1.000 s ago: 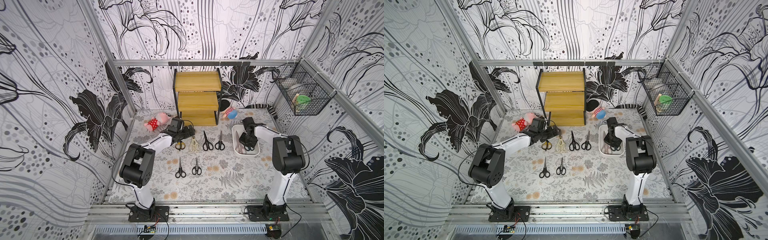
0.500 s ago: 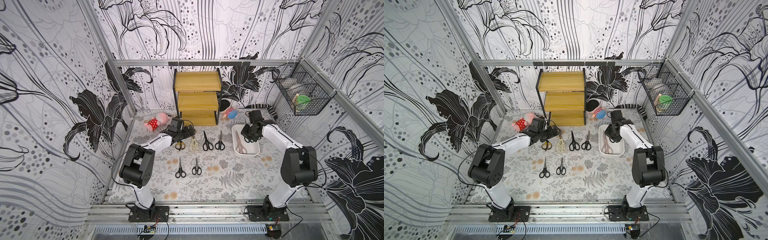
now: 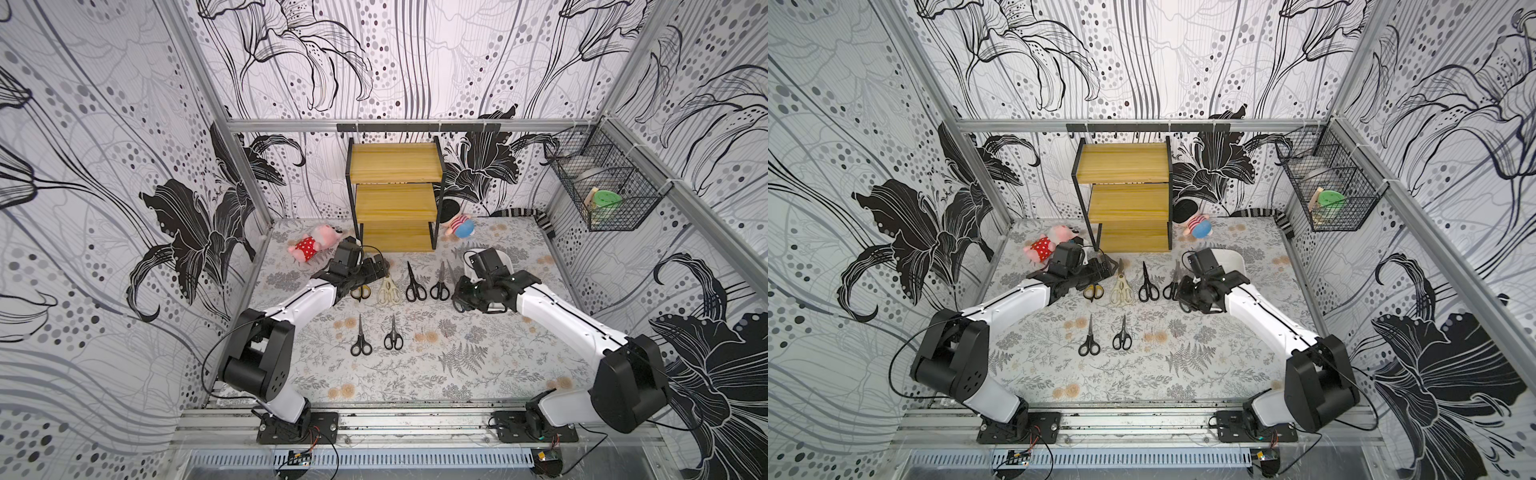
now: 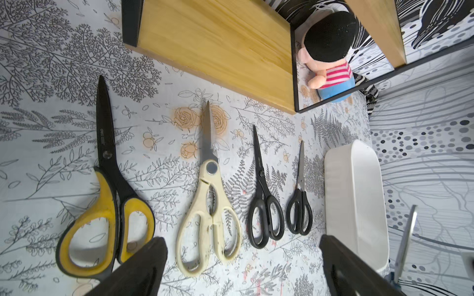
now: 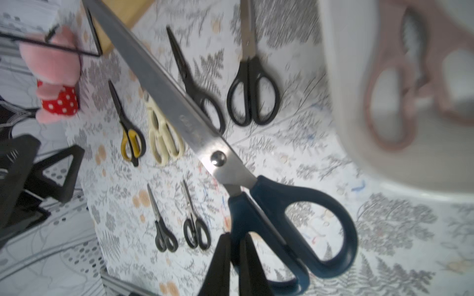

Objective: Take the scissors out of the storage box
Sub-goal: Place the scissors at the center of the board.

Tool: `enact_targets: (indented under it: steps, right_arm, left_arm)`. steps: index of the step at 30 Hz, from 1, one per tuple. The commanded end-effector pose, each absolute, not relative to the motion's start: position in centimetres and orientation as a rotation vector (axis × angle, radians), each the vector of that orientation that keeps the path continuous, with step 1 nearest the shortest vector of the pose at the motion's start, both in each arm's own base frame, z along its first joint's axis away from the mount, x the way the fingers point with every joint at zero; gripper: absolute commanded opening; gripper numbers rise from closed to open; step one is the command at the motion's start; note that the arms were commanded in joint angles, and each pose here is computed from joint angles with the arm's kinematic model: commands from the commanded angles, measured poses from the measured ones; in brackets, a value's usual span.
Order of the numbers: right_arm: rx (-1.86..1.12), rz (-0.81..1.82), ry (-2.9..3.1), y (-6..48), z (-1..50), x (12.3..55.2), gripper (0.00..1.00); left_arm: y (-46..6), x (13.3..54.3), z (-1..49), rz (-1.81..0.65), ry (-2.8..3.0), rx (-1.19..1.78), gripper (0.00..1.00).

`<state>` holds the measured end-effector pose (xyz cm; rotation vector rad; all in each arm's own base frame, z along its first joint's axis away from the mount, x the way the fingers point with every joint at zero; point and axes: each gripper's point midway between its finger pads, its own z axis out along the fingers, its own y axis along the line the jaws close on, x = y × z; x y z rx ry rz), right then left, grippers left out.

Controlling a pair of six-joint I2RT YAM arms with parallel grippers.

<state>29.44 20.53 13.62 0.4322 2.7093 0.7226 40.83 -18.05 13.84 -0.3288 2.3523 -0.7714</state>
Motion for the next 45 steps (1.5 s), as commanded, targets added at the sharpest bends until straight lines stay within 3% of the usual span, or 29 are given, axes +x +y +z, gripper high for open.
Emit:
enact_targets:
  steps: [1,8,22,35,37,42,45]
  right_arm:
    - [0.448,0.794,2.776,23.6,12.5,26.4,0.0]
    - [0.625,0.875,2.857,28.0,8.8,21.5,0.0]
    - [0.996,0.811,2.836,30.4,5.2,21.7,0.0]
    - [1.022,0.623,2.957,31.3,1.3,21.7,0.0]
    - [1.028,0.599,2.952,31.1,1.3,21.8,0.04]
    - [1.013,0.571,2.927,30.8,2.1,22.4,0.34]
    - [0.973,0.543,2.912,30.7,3.0,23.0,0.38]
  left_arm:
    - [-17.8,39.8,15.0,-0.778,2.298,-0.312,0.98]
    - [-16.3,37.0,14.4,-0.726,2.304,-0.298,0.98]
    - [-13.5,34.6,13.9,-0.578,2.261,-0.249,0.98]
    - [-12.7,34.8,15.2,-0.526,2.22,-0.248,0.98]
    - [-12.6,34.8,15.2,-0.523,2.221,-0.25,0.98]
    - [-12.5,35.0,14.9,-0.505,2.225,-0.253,0.98]
    - [-12.5,35.0,14.5,-0.503,2.236,-0.253,0.98]
